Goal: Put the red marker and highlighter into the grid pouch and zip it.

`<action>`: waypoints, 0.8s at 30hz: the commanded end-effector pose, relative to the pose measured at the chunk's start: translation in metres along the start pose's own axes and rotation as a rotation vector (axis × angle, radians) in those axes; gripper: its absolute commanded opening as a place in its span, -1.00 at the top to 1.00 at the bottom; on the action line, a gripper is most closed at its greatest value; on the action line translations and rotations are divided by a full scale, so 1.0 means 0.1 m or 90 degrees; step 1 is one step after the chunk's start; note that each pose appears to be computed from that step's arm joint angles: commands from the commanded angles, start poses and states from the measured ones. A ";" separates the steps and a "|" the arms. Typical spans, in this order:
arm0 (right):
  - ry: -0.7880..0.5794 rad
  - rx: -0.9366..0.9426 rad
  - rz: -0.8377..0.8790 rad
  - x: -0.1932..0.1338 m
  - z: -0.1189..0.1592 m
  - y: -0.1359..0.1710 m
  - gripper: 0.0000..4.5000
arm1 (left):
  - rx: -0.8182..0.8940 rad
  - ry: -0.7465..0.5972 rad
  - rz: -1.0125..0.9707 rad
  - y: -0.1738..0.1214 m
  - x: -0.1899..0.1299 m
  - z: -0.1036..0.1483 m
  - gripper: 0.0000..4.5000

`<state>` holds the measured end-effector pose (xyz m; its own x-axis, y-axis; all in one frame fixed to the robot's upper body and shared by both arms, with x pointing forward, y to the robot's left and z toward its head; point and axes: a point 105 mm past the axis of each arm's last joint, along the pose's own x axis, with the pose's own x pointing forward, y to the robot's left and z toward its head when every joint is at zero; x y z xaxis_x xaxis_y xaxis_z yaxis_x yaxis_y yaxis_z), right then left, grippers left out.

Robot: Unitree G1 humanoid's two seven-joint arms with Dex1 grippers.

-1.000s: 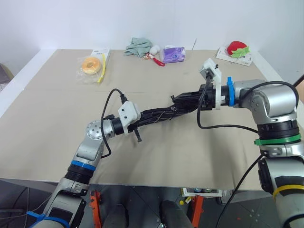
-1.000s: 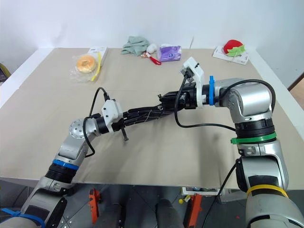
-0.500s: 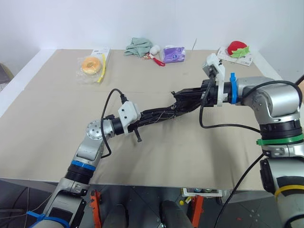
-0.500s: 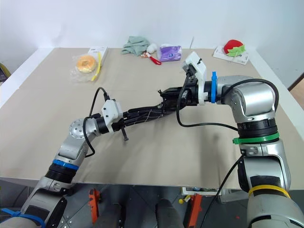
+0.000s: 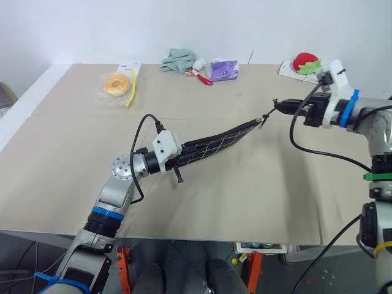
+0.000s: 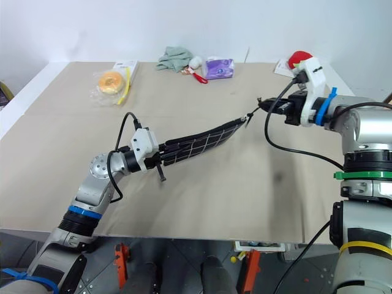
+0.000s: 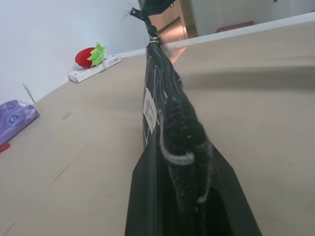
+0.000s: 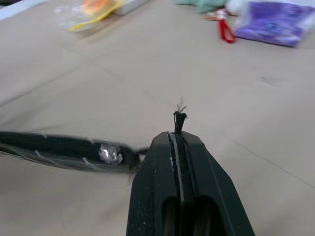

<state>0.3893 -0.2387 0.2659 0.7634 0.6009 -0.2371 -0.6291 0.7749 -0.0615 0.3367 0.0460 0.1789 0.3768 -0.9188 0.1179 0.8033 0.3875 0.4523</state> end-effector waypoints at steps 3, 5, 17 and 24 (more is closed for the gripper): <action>-0.096 -0.083 0.029 -0.15 0.37 0.15 0.98 | 0.023 -0.016 -0.002 0.03 0.00 0.09 1.00; -0.124 -0.082 0.053 -0.17 0.42 0.23 0.98 | 0.008 -0.015 -0.014 0.01 0.00 0.09 1.00; -0.106 -0.017 -0.021 -0.28 0.13 0.06 -0.99 | -0.251 -0.009 -0.120 -0.19 -0.19 0.17 -0.98; -0.023 -0.077 -0.099 -0.35 -0.35 -0.09 -0.99 | -0.287 -0.001 0.143 0.47 -0.67 0.18 -0.98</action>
<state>0.3653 -0.2694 0.2230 0.8296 0.5101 -0.2272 -0.5420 0.8333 -0.1084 0.3340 0.0969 0.1928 0.4571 -0.8805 0.1259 0.8889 0.4569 -0.0318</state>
